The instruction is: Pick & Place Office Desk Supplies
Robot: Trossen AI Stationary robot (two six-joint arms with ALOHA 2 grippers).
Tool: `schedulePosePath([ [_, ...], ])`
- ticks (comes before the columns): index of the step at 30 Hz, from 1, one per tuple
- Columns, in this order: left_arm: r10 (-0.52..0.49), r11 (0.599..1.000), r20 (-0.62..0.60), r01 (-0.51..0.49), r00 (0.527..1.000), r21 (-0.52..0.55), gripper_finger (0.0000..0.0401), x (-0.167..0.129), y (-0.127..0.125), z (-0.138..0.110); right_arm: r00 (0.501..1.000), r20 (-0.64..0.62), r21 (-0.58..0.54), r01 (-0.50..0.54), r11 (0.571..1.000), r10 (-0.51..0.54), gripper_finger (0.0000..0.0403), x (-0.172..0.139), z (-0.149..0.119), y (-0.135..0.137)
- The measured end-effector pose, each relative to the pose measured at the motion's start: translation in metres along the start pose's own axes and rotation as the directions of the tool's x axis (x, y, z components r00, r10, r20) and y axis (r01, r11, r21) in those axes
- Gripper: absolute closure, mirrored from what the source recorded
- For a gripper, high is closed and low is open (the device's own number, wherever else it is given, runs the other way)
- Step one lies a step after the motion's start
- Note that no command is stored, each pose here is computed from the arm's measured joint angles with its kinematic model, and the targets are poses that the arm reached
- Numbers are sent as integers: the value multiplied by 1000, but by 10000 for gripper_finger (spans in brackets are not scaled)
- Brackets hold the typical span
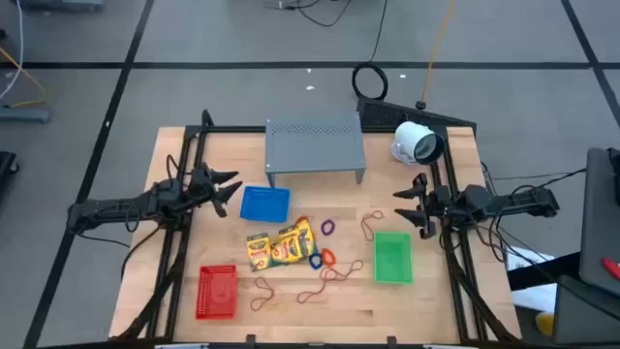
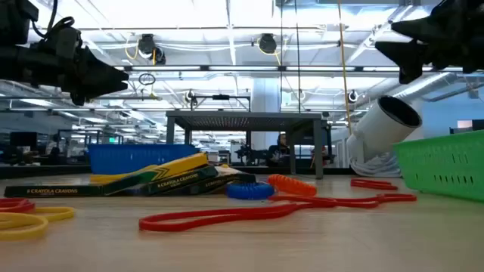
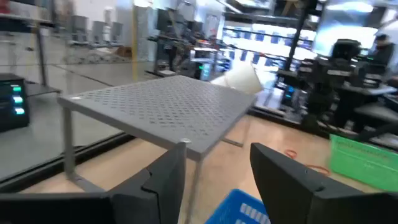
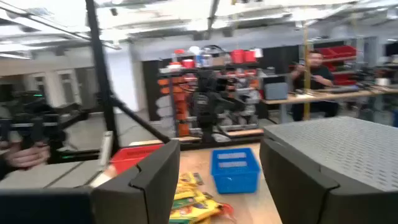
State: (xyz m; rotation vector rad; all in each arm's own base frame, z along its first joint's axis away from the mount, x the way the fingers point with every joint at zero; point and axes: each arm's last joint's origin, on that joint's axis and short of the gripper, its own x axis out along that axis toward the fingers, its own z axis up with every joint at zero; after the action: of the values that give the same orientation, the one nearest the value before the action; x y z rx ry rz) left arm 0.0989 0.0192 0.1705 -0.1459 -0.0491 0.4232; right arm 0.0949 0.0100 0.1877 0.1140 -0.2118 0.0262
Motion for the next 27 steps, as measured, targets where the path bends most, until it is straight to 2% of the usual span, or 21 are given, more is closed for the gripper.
schedulePosePath([
  [3,-8,999,-12,9,1000,38,215,0,0,-1,1000,-2,-3,-26,1000,26,190,0,0,1],
  [8,-8,997,-13,9,1000,70,215,0,0,-1,1000,7,6,3,1000,-3,190,0,1,0],
  [12,-8,998,-13,9,1000,62,215,0,0,-1,997,78,-3,29,1000,-29,190,0,7,0],
  [18,-8,999,-14,9,1000,34,215,0,0,-1,980,197,-114,31,993,-8,190,0,19,1],
  [21,-8,999,-22,8,1000,34,215,0,0,-2,973,224,-161,-20,987,56,190,1,22,3],
  [24,-7,1000,-25,7,1000,25,215,0,0,-2,979,195,-171,-31,985,64,190,6,21,4],
  [27,-6,1000,-26,7,1000,24,215,0,0,-2,995,80,-214,-38,976,57,190,14,13,4],
])
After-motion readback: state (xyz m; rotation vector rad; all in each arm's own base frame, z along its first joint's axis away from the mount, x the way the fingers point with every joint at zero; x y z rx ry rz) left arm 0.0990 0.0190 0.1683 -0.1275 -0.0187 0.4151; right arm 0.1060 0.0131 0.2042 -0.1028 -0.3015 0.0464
